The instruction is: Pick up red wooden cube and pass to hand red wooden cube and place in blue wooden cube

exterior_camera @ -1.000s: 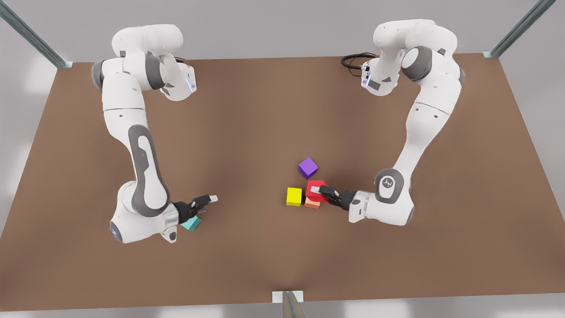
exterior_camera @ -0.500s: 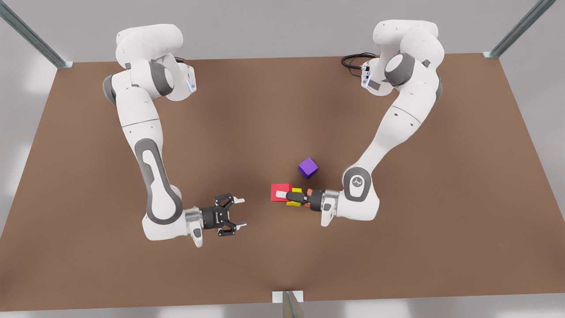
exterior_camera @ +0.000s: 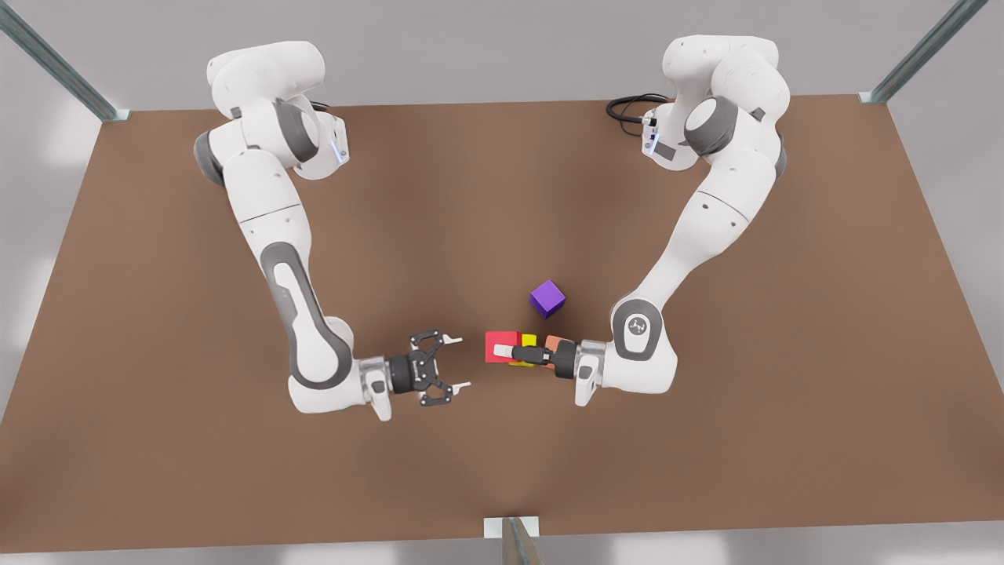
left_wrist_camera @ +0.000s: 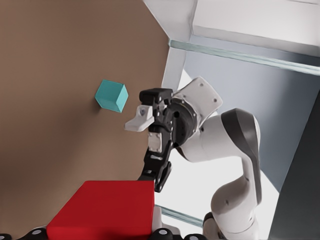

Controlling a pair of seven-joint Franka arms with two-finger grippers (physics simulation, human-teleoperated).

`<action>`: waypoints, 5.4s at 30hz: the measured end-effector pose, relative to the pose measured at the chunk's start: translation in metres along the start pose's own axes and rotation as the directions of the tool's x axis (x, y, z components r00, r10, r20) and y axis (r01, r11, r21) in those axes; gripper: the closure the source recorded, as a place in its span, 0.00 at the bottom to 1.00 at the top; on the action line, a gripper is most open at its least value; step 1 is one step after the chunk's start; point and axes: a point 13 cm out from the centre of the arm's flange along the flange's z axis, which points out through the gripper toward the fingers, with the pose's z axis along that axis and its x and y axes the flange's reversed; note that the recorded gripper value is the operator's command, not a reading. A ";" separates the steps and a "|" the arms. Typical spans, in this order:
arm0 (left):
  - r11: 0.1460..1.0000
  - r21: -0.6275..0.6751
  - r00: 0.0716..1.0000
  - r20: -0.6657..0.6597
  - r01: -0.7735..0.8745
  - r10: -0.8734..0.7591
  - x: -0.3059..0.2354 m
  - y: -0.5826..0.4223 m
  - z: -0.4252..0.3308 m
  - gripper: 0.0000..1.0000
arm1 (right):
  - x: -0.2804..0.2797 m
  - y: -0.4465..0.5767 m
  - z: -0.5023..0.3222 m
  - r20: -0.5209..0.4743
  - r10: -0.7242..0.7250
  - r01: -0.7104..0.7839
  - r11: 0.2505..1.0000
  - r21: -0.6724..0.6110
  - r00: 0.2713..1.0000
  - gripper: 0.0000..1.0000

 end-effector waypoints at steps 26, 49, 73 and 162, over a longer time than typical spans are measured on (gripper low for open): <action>1.000 -0.001 1.000 0.003 -0.023 0.023 -0.001 0.006 0.002 0.36 | -0.028 0.002 0.032 -0.010 -0.173 0.173 0.984 0.028 0.985 0.00; 0.999 -0.003 0.999 0.001 -0.032 0.032 0.000 0.006 0.005 0.36 | -0.031 0.017 0.070 -0.023 -0.177 0.177 0.984 0.020 0.984 0.00; 0.999 -0.001 0.999 0.004 -0.039 0.039 -0.001 0.008 0.006 0.20 | -0.001 0.014 0.081 -0.024 -0.135 0.136 0.990 0.034 0.991 0.39; 0.224 -0.969 0.992 -0.087 -0.105 0.088 0.158 -0.065 -0.469 0.00 | -0.108 0.164 -0.433 -0.496 0.853 -0.014 0.505 0.863 0.162 0.00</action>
